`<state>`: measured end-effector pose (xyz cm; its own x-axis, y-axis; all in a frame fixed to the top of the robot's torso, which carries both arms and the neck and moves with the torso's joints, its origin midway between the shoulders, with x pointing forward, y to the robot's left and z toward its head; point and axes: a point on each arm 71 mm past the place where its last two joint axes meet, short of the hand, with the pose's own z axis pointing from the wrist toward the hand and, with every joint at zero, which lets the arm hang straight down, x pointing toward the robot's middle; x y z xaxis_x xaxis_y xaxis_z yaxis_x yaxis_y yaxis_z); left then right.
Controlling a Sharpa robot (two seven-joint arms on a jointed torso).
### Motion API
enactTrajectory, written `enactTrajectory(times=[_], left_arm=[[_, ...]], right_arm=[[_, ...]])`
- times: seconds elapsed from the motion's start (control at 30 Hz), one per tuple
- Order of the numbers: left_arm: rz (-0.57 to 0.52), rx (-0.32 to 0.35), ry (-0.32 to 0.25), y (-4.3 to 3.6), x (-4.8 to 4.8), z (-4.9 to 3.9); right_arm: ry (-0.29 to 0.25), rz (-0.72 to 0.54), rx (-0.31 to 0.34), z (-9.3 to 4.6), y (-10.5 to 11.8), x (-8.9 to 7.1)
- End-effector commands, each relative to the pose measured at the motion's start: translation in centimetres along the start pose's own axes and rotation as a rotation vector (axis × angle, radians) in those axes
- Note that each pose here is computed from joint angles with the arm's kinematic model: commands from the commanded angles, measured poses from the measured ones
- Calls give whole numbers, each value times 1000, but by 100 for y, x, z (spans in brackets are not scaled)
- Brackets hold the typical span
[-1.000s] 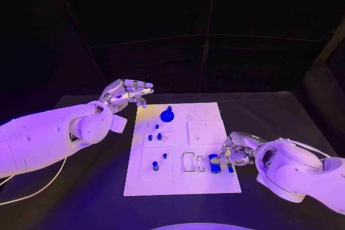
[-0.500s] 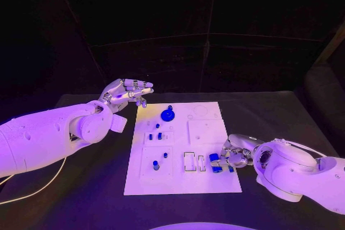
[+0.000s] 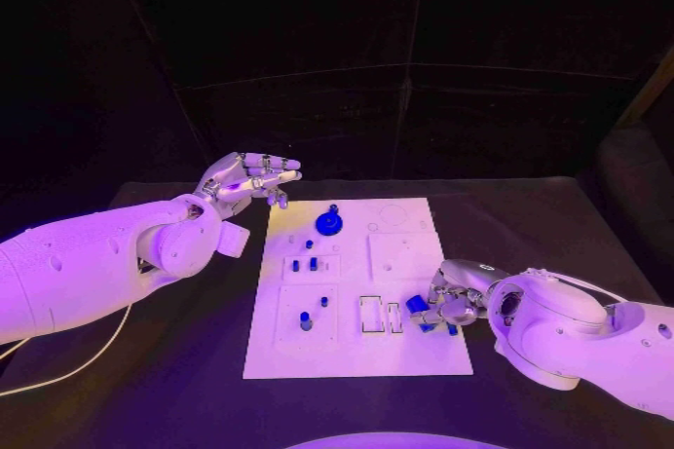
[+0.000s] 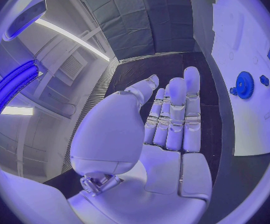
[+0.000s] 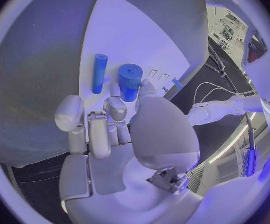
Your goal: Assemble the parts on the task board
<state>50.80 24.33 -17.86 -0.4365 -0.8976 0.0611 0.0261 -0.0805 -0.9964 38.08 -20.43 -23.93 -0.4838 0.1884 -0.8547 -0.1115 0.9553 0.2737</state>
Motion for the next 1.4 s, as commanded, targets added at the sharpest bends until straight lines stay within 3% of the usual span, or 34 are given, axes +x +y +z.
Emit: enactTrajectory(times=[0.03,0.37,0.47,0.63,1.07,1.4], left_arm=[[-8,4,9,-11,10,1],[-9,5,13,-11,12,3],[-10,5,15,-10,16,6],[-11,5,17,-7,23,11],[-13,4,24,0,48,21],[-14,4,26,0,56,21]], right_arm=[[-33,8,6,-16,-18,0],[-185,205,-49,-140,7,-116],[-198,246,-62,-161,34,-125],[-164,278,-82,-164,128,-91],[-4,222,-115,-62,402,67],[24,199,-100,21,484,110]])
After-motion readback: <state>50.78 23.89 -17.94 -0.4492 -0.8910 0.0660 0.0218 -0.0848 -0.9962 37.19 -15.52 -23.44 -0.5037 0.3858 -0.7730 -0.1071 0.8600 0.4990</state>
